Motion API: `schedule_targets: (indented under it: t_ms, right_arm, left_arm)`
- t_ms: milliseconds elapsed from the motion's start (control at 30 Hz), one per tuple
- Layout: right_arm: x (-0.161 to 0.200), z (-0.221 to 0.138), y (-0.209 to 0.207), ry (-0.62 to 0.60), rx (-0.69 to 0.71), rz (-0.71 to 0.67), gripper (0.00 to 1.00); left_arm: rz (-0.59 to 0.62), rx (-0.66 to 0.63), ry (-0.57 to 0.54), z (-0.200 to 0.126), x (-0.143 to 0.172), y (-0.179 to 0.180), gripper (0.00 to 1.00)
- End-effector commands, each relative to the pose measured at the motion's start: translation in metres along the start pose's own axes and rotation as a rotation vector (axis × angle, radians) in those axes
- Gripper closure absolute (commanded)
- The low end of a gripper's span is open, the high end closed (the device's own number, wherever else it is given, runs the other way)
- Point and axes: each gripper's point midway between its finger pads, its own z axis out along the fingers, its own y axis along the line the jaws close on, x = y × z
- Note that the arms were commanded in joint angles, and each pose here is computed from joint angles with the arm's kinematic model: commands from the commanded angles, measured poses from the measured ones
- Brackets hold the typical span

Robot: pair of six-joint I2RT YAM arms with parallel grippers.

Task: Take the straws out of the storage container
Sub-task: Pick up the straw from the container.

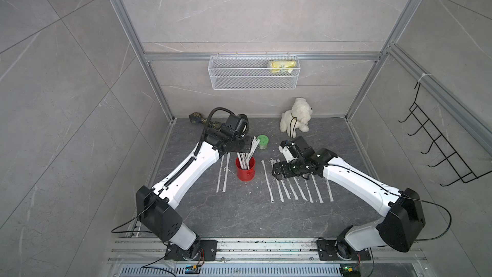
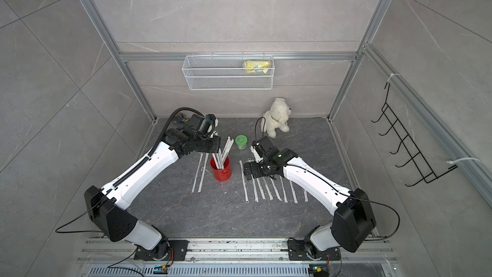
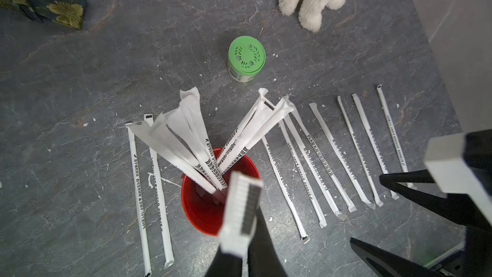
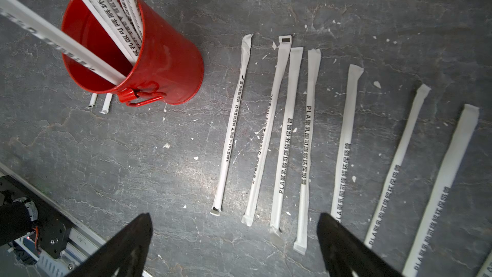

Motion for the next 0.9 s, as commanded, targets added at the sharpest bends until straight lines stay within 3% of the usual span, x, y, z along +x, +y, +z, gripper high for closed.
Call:
schedule_targets:
  t_ms: [0,233,500,633,867]
  right_arm:
    - [-0.006,0.001,0.000,-0.016,-0.006,0.023,0.00]
    - [-0.004,0.006,0.002,-0.004,-0.015,0.034,0.00]
    - [-0.007,0.001,0.003,-0.011,-0.019,0.019,0.00]
    - [-0.008,-0.002,0.004,-0.010,-0.019,0.009,0.00]
    - [-0.005,-0.001,0.004,-0.001,-0.021,0.005,0.00]
  left_arm:
    - [0.022,0.032,-0.063,-0.042,-0.014,-0.006,0.92]
    - [0.035,0.039,-0.164,-0.109,-0.033,-0.008,0.92]
    - [0.047,-0.166,-0.203,-0.173,-0.040,0.030,0.91]
    - [-0.011,-0.256,-0.139,-0.174,-0.033,0.060,0.91]
    - [-0.184,-0.356,0.078,-0.142,-0.005,0.131,0.91]
